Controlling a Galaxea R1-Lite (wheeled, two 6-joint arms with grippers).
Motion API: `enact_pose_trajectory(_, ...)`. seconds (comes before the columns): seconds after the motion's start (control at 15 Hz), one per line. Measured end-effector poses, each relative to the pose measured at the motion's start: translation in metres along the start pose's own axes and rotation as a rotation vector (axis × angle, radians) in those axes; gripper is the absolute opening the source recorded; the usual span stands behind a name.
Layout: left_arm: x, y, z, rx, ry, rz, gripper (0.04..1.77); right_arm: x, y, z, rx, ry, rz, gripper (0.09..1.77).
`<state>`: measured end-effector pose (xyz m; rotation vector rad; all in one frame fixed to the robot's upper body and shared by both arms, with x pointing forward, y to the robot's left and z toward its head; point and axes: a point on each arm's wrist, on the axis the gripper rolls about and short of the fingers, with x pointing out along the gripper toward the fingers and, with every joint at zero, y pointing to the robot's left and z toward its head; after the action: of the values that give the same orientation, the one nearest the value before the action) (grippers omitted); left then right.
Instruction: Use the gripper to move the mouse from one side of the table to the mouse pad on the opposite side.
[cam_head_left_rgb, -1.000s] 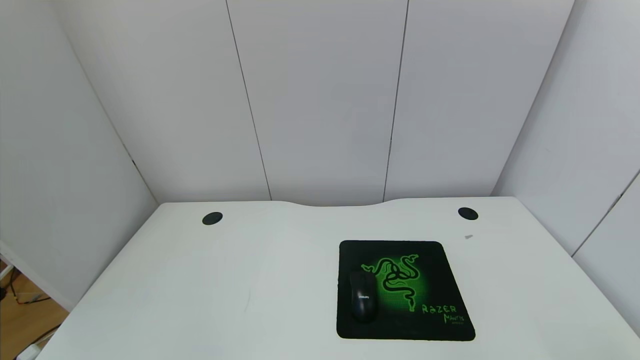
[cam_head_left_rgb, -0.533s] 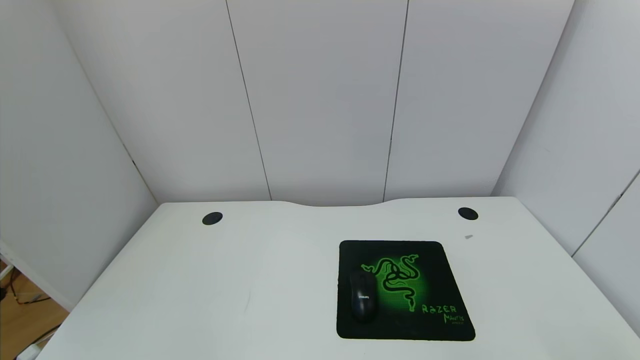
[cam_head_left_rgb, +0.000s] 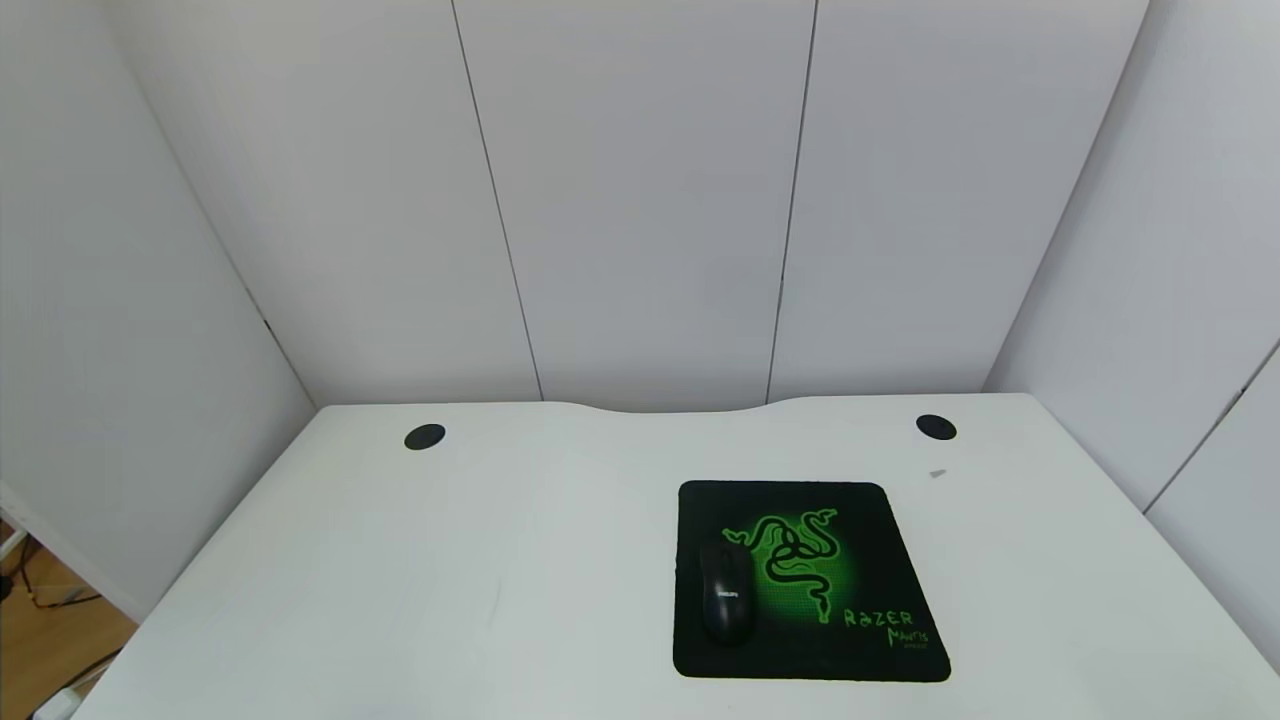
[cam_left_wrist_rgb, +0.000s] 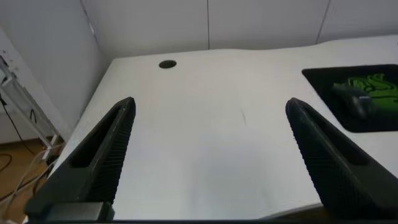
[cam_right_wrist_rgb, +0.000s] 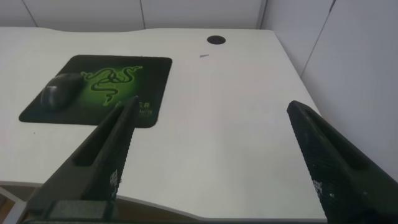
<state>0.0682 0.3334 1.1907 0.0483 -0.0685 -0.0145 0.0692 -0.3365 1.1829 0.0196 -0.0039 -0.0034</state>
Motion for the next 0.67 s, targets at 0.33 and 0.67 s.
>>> enact_pose_trajectory(0.33, 0.0002, -0.0003, -0.0082, -0.070, 0.069, 0.003, 1.72, 0.0000, 0.0000, 0.0000, 0.000, 0.000, 0.000, 1.71)
enact_pose_trajectory(0.67, 0.0002, -0.0004, -0.0084, -0.068, 0.071, -0.001, 1.72, 0.0000, 0.0000, 0.0000, 0.001, 0.000, 0.000, 1.71)
